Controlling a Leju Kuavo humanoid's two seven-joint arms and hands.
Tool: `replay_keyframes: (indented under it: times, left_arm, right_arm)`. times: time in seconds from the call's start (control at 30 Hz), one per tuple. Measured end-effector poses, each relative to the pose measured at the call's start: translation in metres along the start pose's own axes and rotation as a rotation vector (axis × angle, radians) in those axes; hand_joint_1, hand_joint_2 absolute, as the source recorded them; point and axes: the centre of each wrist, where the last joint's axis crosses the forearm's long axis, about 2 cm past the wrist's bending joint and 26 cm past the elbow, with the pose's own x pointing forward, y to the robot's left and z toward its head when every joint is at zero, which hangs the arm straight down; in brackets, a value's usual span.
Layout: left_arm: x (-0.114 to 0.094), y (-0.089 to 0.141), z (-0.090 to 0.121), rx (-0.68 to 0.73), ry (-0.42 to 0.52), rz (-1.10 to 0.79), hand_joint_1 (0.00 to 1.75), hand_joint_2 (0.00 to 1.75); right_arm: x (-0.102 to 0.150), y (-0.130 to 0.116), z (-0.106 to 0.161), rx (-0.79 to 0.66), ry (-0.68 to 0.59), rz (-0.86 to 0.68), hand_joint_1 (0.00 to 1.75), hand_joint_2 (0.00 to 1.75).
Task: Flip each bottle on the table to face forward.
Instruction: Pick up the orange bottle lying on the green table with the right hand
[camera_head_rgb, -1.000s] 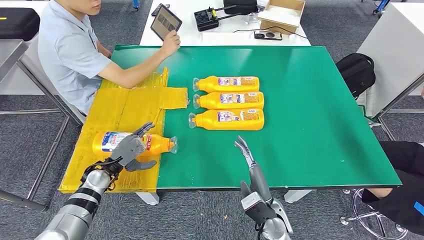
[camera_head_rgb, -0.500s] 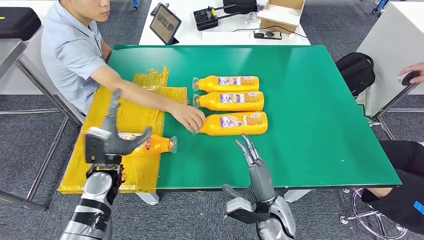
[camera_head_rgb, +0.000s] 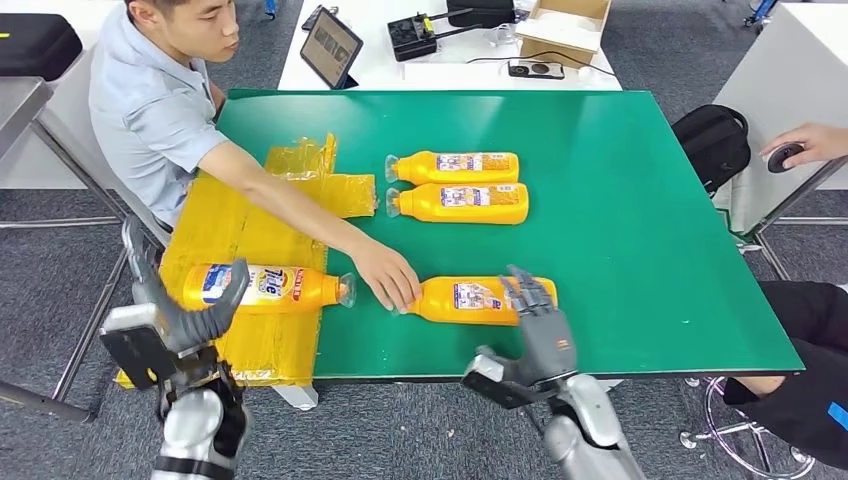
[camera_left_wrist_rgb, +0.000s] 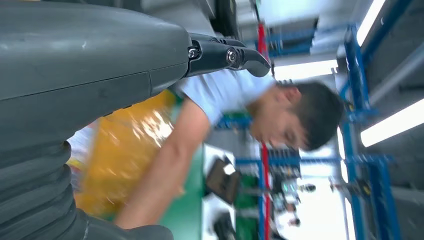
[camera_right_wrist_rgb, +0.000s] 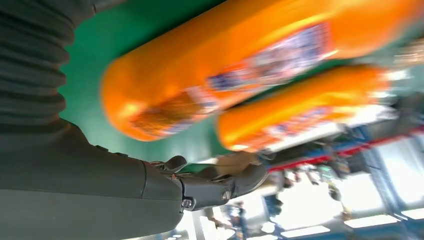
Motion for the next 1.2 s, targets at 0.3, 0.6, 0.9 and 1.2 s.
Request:
replay_keyframes:
  times: [0.3,0.6,0.9,1.2]
  left_arm:
    - [0.008,0.008,0.019,0.001,-0.009,-0.054,0.00,1.75]
    - [0.015,-0.001,0.022,-0.031,-0.045,-0.086,0.00,1.75]
    - [0.017,-0.008,0.019,-0.050,-0.026,-0.051,0.00,1.75]
    - [0.013,-0.020,0.016,-0.089,0.008,-0.013,0.00,1.75]
  right_arm:
    - [-0.023,-0.004,-0.008,0.076,0.050,0.034,0.00,1.75]
    - [-0.034,-0.007,-0.044,0.128,0.107,0.070,0.00,1.75]
    - [-0.035,-0.008,-0.066,0.152,0.133,0.079,0.00,1.75]
    - [-0.024,-0.010,-0.094,0.176,0.124,0.103,0.00,1.75]
